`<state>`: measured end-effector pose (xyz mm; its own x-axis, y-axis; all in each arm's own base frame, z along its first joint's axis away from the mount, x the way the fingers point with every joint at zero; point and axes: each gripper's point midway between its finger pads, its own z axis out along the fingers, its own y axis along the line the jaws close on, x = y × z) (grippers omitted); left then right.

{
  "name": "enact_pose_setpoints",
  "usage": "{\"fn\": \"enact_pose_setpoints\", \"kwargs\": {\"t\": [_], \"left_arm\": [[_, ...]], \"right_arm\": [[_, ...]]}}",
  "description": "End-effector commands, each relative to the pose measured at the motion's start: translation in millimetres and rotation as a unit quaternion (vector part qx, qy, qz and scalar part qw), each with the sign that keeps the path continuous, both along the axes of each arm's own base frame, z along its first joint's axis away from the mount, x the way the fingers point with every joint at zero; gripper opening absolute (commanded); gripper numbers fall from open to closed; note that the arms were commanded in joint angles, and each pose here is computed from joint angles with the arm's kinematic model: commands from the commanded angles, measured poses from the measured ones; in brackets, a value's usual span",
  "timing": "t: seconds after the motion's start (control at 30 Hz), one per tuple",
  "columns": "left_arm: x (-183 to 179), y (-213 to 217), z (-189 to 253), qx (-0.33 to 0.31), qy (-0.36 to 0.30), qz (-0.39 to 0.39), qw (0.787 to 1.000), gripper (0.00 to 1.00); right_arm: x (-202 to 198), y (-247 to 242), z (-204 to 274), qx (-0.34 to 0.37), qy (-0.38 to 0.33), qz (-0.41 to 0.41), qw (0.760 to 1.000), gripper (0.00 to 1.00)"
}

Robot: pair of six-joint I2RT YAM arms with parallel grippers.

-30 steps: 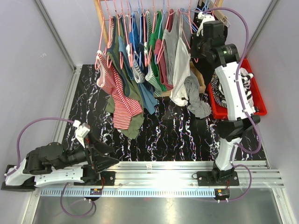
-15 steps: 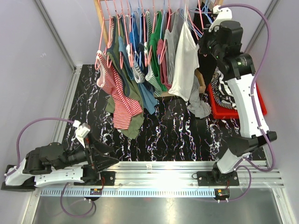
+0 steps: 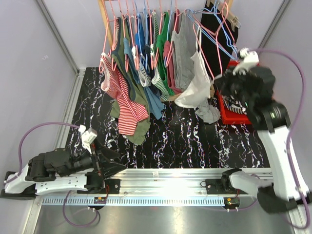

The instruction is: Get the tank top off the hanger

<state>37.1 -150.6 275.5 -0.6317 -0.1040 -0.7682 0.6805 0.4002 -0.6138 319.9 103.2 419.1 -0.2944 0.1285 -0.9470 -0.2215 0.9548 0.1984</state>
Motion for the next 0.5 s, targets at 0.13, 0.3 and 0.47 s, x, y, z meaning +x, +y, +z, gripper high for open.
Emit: {"fn": "enact_pose_setpoints", "kwargs": {"t": [0.13,0.3,0.47], "left_arm": [[18.4,-25.0,28.7,0.002,-0.056,0.024,0.998,0.99],[37.6,-48.8,32.3,0.039,-0.109,0.050,0.992,0.99],[52.9,-74.1,48.5,0.055,-0.175,0.060,0.981,0.99]], "right_arm": [[-126.5,8.7,11.2,0.094,-0.041,0.103,0.989,0.00],[-206.5,11.9,7.0,0.130,-0.052,0.173,0.975,0.00],[-254.3,28.2,-14.4,0.140,0.008,0.261,0.955,0.00]]}}
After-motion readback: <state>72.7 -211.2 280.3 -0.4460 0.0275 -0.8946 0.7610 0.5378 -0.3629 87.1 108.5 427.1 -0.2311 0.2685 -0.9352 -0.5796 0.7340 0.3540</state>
